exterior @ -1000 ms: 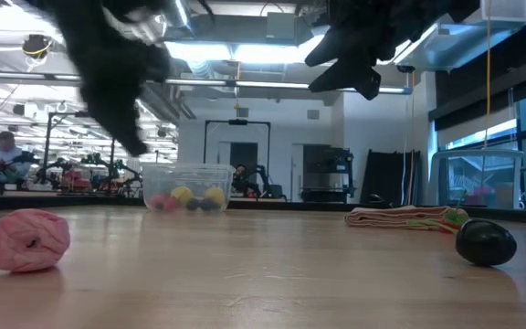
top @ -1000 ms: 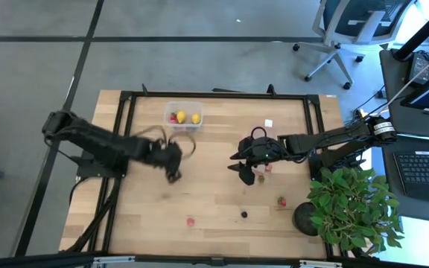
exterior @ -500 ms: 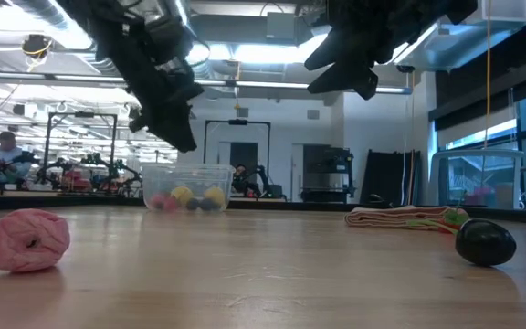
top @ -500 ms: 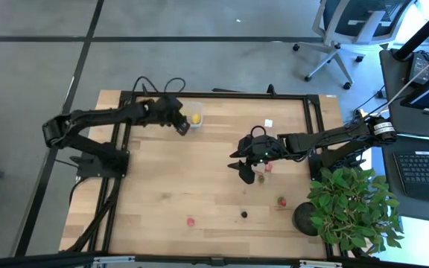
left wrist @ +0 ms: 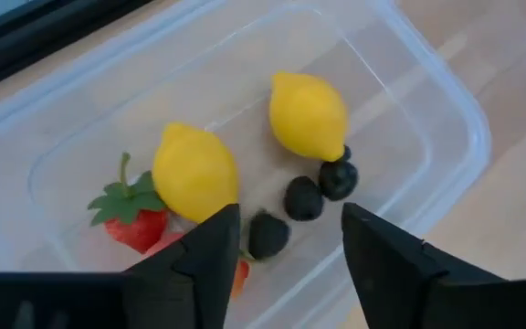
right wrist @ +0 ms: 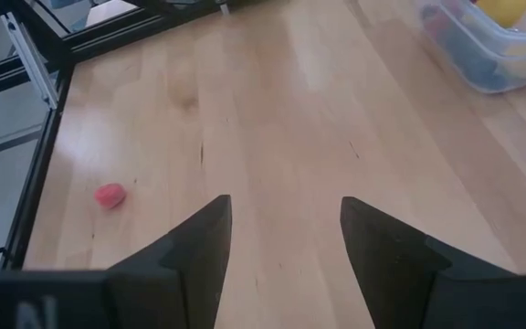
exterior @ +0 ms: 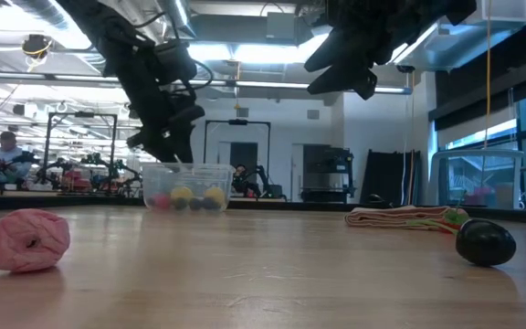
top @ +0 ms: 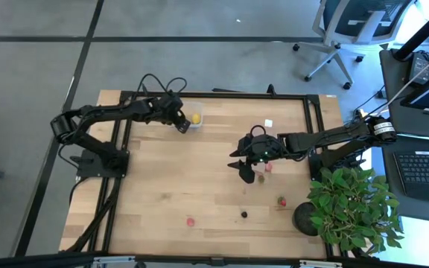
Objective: Pick and placing Produce into tupperware
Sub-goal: Put the blackberry into the transparent bin, then put the peach into the transparent bin
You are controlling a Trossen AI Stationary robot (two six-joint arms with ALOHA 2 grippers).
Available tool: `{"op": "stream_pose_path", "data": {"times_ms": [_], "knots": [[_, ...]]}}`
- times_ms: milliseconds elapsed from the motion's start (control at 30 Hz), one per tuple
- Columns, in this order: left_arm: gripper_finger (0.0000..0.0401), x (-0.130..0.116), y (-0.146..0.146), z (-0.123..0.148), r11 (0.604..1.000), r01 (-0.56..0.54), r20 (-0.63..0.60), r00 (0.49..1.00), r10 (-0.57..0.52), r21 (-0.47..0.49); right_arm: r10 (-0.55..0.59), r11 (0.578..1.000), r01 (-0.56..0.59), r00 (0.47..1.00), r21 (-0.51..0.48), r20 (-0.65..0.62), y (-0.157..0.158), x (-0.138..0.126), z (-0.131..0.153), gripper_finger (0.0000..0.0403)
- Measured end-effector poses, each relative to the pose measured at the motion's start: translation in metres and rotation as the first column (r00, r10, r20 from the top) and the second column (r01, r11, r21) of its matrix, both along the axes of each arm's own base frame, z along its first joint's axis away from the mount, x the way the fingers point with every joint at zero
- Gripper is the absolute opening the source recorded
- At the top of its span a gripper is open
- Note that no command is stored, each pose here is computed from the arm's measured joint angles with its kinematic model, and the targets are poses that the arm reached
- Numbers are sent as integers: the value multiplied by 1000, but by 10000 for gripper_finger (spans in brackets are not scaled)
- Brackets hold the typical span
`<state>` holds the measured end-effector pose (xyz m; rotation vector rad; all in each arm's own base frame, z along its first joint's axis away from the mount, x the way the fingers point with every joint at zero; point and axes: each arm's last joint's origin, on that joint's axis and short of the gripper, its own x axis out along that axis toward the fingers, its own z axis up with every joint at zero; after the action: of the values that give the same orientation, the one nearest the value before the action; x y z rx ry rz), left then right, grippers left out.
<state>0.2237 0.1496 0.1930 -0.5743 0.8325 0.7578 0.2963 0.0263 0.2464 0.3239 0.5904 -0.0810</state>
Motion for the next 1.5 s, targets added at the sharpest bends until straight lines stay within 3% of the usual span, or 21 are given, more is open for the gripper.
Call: {"op": "stream_pose_path", "data": {"times_ms": [133,233,333,467,600,700,900,1000,1100,1233,1367,1500], "knots": [[194,4,-1,3,996,86,36,996,-87,29,-1,1000,1,1000,2,0,0,0,0,209],[196,13,-11,22,962,218,108,965,-238,164,-1,1000,1,1000,3,6,0,0,1,209],[195,17,-31,49,889,348,201,888,-414,297,-1,1000,1,999,7,40,0,2,3,209],[191,11,-69,78,792,494,294,745,-599,360,-1,1000,-1,991,15,137,1,7,12,209],[193,0,-113,98,724,554,370,624,-688,411,55,998,-44,966,-47,251,7,10,22,209],[197,-12,-144,102,714,549,417,579,-700,435,99,994,-81,946,-73,309,16,14,25,209],[193,-34,-187,94,724,502,482,540,-690,474,173,984,-148,932,-101,317,39,31,9,209],[190,-41,-201,86,711,506,485,520,-703,489,173,985,-160,945,-71,278,49,53,-3,209],[189,-44,-210,76,718,506,477,537,-696,478,231,972,-211,941,-104,248,64,82,-15,209],[193,-48,-215,66,731,504,470,560,-682,460,391,906,-358,913,-224,121,87,115,-30,209],[196,-50,-216,59,733,517,458,572,-680,443,440,865,-423,898,-271,3,95,137,-43,209],[193,-51,-215,51,732,524,442,584,-680,435,564,758,-548,823,-353,-66,108,151,-58,209]]}}
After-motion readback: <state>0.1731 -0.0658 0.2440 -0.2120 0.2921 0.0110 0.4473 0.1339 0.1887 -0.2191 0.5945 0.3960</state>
